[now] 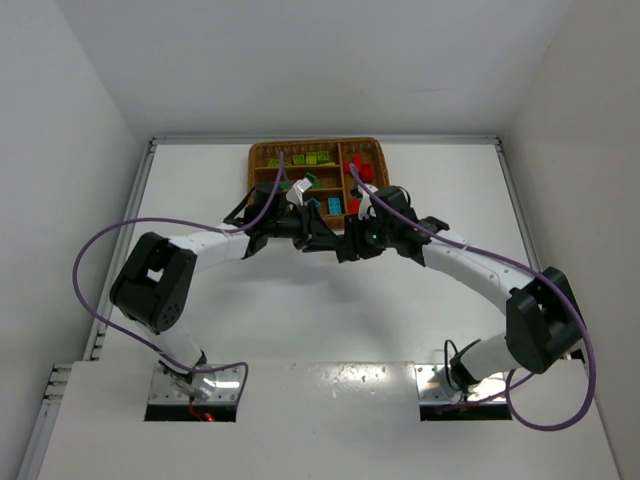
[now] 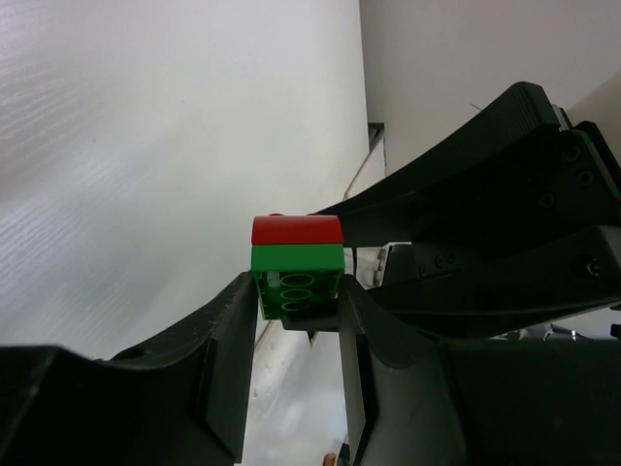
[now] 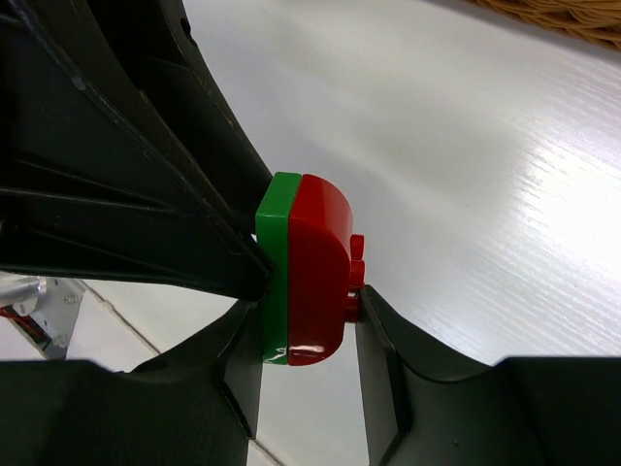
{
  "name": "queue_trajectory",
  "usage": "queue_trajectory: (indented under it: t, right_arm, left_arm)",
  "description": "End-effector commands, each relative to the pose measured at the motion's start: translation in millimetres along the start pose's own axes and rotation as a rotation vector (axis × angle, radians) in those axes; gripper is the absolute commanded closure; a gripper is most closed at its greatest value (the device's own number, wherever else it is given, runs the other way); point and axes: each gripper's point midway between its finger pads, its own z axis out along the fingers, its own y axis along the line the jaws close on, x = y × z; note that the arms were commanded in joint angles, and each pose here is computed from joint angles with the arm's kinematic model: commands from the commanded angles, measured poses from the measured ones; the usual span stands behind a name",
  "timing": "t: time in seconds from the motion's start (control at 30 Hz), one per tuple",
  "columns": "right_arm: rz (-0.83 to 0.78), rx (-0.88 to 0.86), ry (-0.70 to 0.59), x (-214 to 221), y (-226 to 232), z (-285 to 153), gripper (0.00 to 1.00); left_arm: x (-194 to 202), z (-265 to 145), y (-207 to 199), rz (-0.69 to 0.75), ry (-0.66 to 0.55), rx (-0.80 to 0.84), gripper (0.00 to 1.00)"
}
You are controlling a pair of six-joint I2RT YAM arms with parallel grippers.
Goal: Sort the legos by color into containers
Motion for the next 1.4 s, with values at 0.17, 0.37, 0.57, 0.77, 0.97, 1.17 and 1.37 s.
queue_trajectory:
  t: [0.17,0.37,0.57,0.77,0.97,1.17,1.37]
  right_arm:
    - [-0.007,-0.029,-0.043,-18,9,-4,0.44]
    - [-0.044,-0.053,-0.031,-19,13,-16,0.39]
    - [-0.035,-0.14,-0.054,-22,25,-38,0.36]
    - [0.081,-0.383,-0.108,-25,43,-53,0.41]
    - [0.156,-0.548,-0.091,-23,49,-50,0.24]
    - [0.16,-0.583,-0.12,-32,49,-47,0.22]
    - [0.222,-0.666,-0.112,-30,47,-44,0.35]
  left_arm:
    - [-12,-2,15,0.056,0.009,-0.062,1.0]
    - [-17,-9,13,0.09,0.048,-0.039,1.0]
    - [-24,-19,11,0.14,0.098,0.012,1.0]
    - [-13,-25,-11,0.217,0.197,0.149,1.0]
    - [-14,-34,-28,0.302,0.223,0.23,1.0]
    - [-9,-38,-34,0.34,0.242,0.265,1.0]
    - [-5,-40,-36,0.36,0.262,0.294,1.0]
